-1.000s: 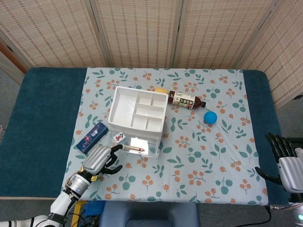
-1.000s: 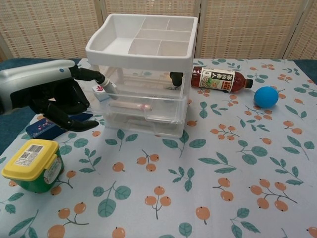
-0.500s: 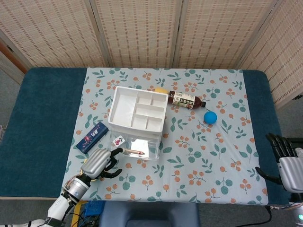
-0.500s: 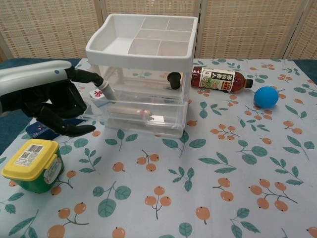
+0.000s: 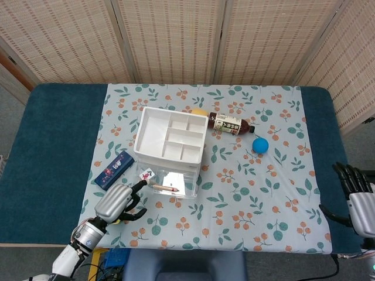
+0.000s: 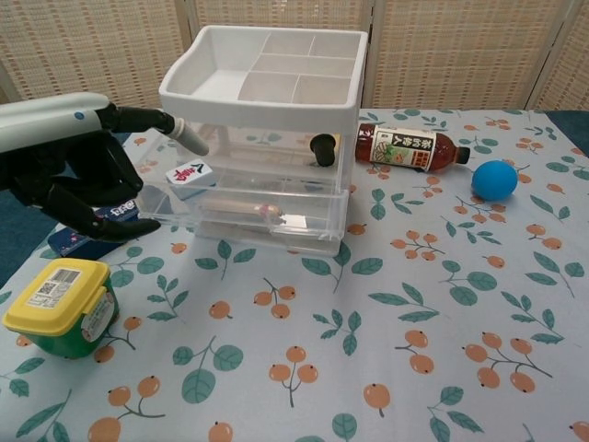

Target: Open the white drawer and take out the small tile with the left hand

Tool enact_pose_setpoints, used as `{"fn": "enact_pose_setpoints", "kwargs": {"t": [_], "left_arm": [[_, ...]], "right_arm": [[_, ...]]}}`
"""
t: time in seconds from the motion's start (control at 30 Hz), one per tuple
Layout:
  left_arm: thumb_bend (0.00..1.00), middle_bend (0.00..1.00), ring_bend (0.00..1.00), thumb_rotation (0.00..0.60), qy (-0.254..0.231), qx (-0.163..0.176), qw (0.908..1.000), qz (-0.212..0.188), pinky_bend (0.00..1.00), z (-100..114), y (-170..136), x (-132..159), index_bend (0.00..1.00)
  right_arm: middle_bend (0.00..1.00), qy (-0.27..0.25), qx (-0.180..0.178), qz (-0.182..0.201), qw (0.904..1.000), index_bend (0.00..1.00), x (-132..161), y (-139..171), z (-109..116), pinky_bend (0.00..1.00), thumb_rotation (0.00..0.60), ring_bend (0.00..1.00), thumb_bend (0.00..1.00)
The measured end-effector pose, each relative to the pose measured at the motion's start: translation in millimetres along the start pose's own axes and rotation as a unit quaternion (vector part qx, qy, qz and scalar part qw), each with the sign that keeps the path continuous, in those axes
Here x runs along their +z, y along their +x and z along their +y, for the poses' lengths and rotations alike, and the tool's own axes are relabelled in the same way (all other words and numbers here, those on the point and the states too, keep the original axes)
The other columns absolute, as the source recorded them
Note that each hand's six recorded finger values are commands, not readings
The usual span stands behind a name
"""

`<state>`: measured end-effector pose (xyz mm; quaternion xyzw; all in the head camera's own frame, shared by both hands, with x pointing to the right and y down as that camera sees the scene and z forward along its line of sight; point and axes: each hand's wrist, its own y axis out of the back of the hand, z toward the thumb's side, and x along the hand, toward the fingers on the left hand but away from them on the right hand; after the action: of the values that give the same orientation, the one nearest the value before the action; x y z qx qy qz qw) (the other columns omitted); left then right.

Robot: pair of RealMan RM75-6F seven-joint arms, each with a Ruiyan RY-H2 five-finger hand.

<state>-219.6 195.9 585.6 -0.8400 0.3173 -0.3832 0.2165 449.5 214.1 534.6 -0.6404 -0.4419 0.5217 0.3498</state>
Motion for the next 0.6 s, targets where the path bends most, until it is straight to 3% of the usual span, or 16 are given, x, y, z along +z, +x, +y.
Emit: {"fn": "enact_pose_setpoints", "kwargs": {"t": [0.17, 0.3, 0.4, 0.6], "left_arm": [[0.29, 0.93, 1.00, 0.600, 0.040, 0.020, 0.9986, -0.027, 1.00, 19.8, -1.4, -2.1, 0.26], [0.31, 0.93, 1.00, 0.600, 0.087, 0.008, 0.9953, -0.042, 1.00, 36.3, -0.5, -7.4, 0.25], [0.35, 0.93, 1.00, 0.600, 0.126, -0.024, 0.9904, -0.053, 1.00, 45.2, 2.1, -9.8, 0.21], [0.40, 0.95, 1.00, 0.600, 0.207, -0.103, 0.9702, -0.073, 1.00, 54.8, 10.6, -10.4, 0.13]], "right_arm": [[0.04, 0.008, -0.009, 0.009, 0.9999, 0.00, 3.9, -4.1, 9.7, 0.00, 0.600, 0.00, 0.20], [0.04, 0.015, -0.018, 0.021, 0.9995, 0.00, 9.5, -9.1, 18.9, 0.00, 0.600, 0.00, 0.20], [0.04, 0.020, -0.022, 0.027, 0.9992, 0.00, 12.7, -12.2, 23.4, 0.00, 0.600, 0.00, 0.20], [0.04, 0.026, -0.024, 0.035, 0.9988, 0.00, 17.3, -16.1, 27.1, 0.00, 0.600, 0.00, 0.20]]}}
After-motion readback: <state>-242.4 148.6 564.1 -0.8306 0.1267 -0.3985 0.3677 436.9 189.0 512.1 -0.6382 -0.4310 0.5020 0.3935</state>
